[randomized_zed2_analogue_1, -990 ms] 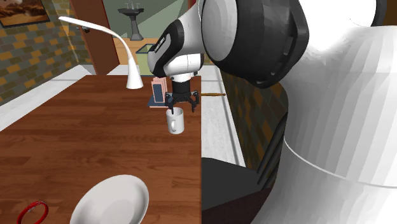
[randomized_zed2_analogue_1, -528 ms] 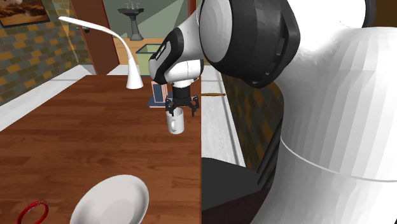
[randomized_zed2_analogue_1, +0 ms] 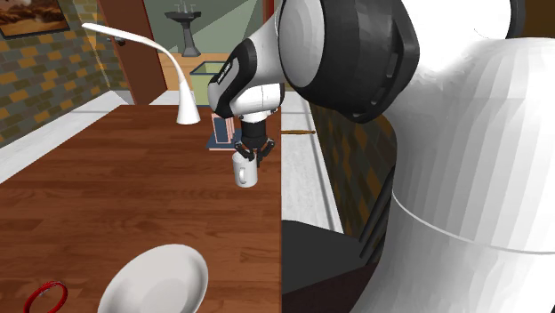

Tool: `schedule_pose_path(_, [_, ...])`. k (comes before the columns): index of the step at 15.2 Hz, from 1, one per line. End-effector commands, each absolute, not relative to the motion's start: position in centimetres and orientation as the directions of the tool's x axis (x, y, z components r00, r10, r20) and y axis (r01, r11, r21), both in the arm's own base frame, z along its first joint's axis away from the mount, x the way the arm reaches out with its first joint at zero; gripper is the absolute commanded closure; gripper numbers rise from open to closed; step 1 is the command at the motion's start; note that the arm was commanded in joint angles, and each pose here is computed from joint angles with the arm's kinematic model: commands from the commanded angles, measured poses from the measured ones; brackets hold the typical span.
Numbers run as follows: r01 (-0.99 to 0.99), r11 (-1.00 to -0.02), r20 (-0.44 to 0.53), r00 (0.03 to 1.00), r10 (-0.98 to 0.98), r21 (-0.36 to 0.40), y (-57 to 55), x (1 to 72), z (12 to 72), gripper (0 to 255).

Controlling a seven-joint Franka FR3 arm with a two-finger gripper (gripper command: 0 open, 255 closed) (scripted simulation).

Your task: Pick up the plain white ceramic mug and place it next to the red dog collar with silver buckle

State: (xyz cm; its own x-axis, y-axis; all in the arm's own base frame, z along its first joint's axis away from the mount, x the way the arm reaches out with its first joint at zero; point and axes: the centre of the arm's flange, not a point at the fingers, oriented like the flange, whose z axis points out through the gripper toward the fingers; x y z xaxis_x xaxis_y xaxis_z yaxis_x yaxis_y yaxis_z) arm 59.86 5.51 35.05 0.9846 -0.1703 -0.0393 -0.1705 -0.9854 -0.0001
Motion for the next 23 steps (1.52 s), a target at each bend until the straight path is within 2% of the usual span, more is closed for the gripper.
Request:
schedule_pose_path(1, [-0.170, -0.985, -0.039, 0.985, -0.170, 0.000, 5.5, 59.9, 35.1, 255])
schedule_pose_path(6, [-0.170, -0.985, -0.039, 0.985, -0.170, 0.000, 5.5, 59.9, 35.0, 255])
schedule_pose_path(23, [-0.170, -0.985, -0.039, 0.985, -0.170, 0.000, 5.5, 59.9, 44.0, 255])
